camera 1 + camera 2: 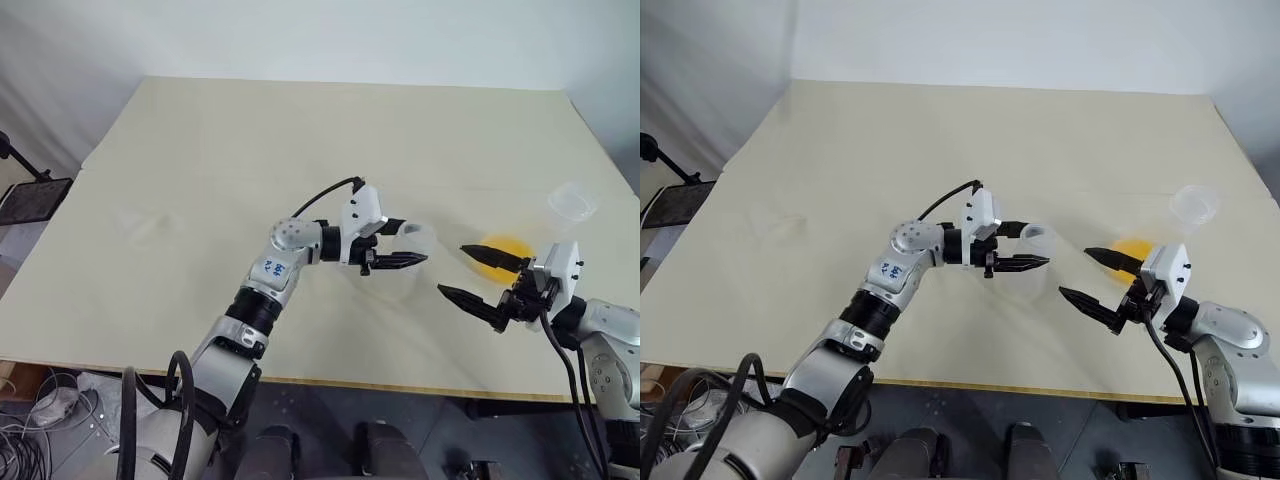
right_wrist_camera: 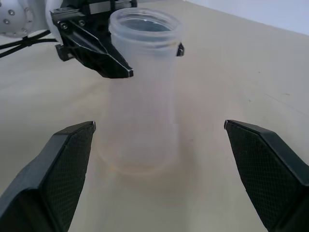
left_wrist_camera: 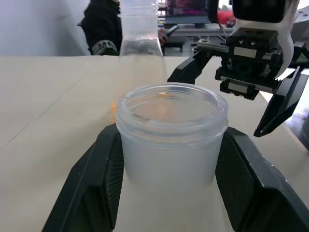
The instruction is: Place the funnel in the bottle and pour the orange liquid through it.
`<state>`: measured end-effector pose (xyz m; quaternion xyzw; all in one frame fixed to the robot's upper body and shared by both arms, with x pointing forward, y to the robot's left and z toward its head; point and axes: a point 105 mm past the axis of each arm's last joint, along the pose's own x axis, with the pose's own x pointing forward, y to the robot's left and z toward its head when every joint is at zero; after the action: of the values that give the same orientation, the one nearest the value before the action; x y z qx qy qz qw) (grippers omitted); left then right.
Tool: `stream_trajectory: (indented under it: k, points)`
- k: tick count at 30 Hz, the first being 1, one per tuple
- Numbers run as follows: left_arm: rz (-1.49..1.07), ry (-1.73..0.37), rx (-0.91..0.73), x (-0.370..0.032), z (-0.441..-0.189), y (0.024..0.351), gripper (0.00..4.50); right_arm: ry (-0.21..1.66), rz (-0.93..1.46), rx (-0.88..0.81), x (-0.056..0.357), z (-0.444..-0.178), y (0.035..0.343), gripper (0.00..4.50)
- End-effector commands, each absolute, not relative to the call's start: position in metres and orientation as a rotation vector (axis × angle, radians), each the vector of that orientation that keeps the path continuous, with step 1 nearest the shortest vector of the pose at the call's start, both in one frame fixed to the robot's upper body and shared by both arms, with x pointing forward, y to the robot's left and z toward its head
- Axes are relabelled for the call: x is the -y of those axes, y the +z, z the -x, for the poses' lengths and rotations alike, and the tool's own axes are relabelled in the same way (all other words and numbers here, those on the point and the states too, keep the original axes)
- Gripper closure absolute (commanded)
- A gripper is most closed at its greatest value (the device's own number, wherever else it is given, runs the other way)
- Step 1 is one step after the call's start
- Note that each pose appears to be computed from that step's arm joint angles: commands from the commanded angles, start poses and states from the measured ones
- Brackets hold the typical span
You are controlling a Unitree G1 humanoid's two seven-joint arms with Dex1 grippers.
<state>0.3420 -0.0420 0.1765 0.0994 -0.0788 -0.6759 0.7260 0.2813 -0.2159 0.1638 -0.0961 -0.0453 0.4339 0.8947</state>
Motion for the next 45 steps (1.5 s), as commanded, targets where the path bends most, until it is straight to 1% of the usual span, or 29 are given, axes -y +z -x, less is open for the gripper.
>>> stream_trajectory:
  k: [1, 3, 4, 8, 15, 27, 32, 38, 42, 45]
  points:
    - [-0.221, -1.510, 0.125, 0.038, -0.335, 0.164, 0.87, 0.887, 0.236, 0.139, 0.219, -0.280, 0.180, 0.00]
    - [-0.223, -1.512, 0.121, 0.034, -0.332, 0.163, 0.20, 0.886, 0.240, 0.138, 0.220, -0.281, 0.180, 0.00]
    - [-0.225, -1.512, 0.115, 0.032, -0.331, 0.162, 0.04, 0.887, 0.241, 0.137, 0.220, -0.281, 0.180, 0.00]
    - [-0.234, -1.499, 0.097, 0.027, -0.332, 0.160, 0.04, 0.897, 0.244, 0.135, 0.219, -0.282, 0.180, 0.00]
    - [-0.224, -1.480, 0.102, 0.019, -0.334, 0.168, 0.04, 0.900, 0.256, 0.137, 0.220, -0.286, 0.183, 0.00]
    - [-0.222, -1.488, 0.084, -0.012, -0.325, 0.179, 0.04, 0.903, 0.269, 0.129, 0.224, -0.284, 0.184, 0.00]
    - [-0.270, -1.487, 0.119, -0.041, -0.321, 0.197, 0.04, 0.919, 0.286, 0.113, 0.227, -0.281, 0.188, 0.00]
    - [-0.287, -1.417, 0.190, -0.081, -0.319, 0.226, 0.04, 0.978, 0.295, 0.088, 0.225, -0.274, 0.192, 0.00]
    - [-0.330, -1.236, 0.216, -0.115, -0.327, 0.242, 0.04, 1.018, 0.306, 0.107, 0.219, -0.269, 0.207, 0.00]
    - [-0.354, -1.066, 0.230, -0.152, -0.327, 0.255, 0.04, 1.064, 0.288, 0.115, 0.212, -0.262, 0.217, 0.00]
